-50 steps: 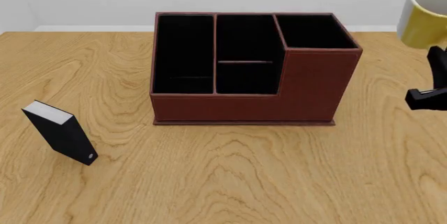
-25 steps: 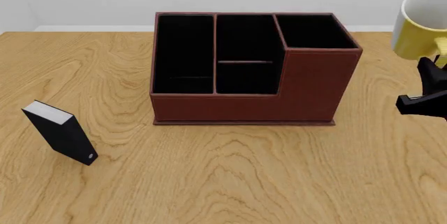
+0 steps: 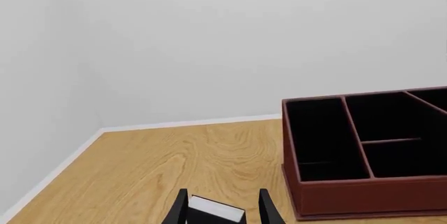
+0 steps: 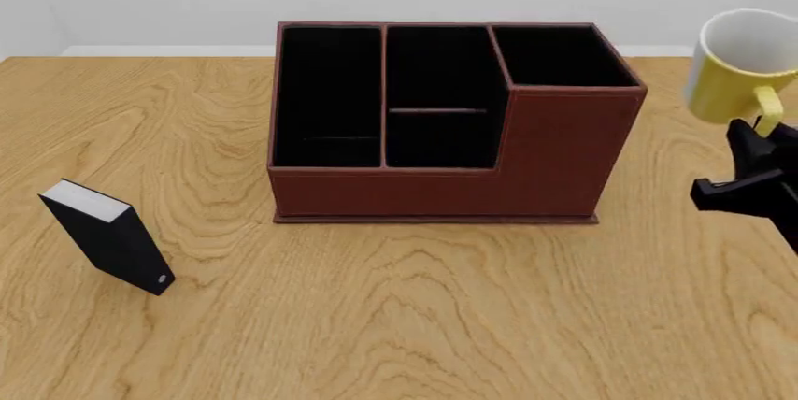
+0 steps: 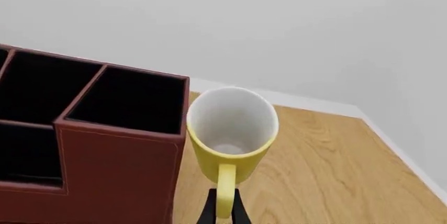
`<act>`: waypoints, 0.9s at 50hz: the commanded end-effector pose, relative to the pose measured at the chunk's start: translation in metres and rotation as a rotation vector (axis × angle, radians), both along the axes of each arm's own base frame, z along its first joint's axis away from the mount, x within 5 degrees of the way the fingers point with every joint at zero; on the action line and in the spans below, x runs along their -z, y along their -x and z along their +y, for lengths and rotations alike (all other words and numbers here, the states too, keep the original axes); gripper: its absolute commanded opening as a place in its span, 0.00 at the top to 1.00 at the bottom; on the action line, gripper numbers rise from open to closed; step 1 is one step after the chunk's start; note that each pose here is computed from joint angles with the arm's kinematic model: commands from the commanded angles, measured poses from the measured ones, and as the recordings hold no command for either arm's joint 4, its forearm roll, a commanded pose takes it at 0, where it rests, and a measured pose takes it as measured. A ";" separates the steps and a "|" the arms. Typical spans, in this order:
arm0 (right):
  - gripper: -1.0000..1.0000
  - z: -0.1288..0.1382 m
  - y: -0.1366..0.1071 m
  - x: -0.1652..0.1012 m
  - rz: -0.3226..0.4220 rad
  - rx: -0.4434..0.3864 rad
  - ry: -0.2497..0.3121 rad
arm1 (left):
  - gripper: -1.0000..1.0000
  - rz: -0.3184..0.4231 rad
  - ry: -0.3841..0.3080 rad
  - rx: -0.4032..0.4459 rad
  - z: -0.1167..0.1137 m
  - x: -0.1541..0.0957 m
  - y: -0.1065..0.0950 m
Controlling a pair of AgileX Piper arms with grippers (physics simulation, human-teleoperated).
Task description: Pick up the yellow and white mug and place it to the right of the caddy.
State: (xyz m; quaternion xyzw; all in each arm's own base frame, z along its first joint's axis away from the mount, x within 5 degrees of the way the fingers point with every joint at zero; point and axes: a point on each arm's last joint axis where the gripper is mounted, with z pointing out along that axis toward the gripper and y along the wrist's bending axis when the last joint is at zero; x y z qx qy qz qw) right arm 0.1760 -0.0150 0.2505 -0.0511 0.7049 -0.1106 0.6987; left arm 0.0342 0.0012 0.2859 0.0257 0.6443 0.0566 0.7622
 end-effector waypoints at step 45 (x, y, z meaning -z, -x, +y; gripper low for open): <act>1.00 -0.006 -0.025 0.047 0.073 0.023 -0.072 | 0.00 -0.001 -0.007 -0.008 0.000 -0.002 0.001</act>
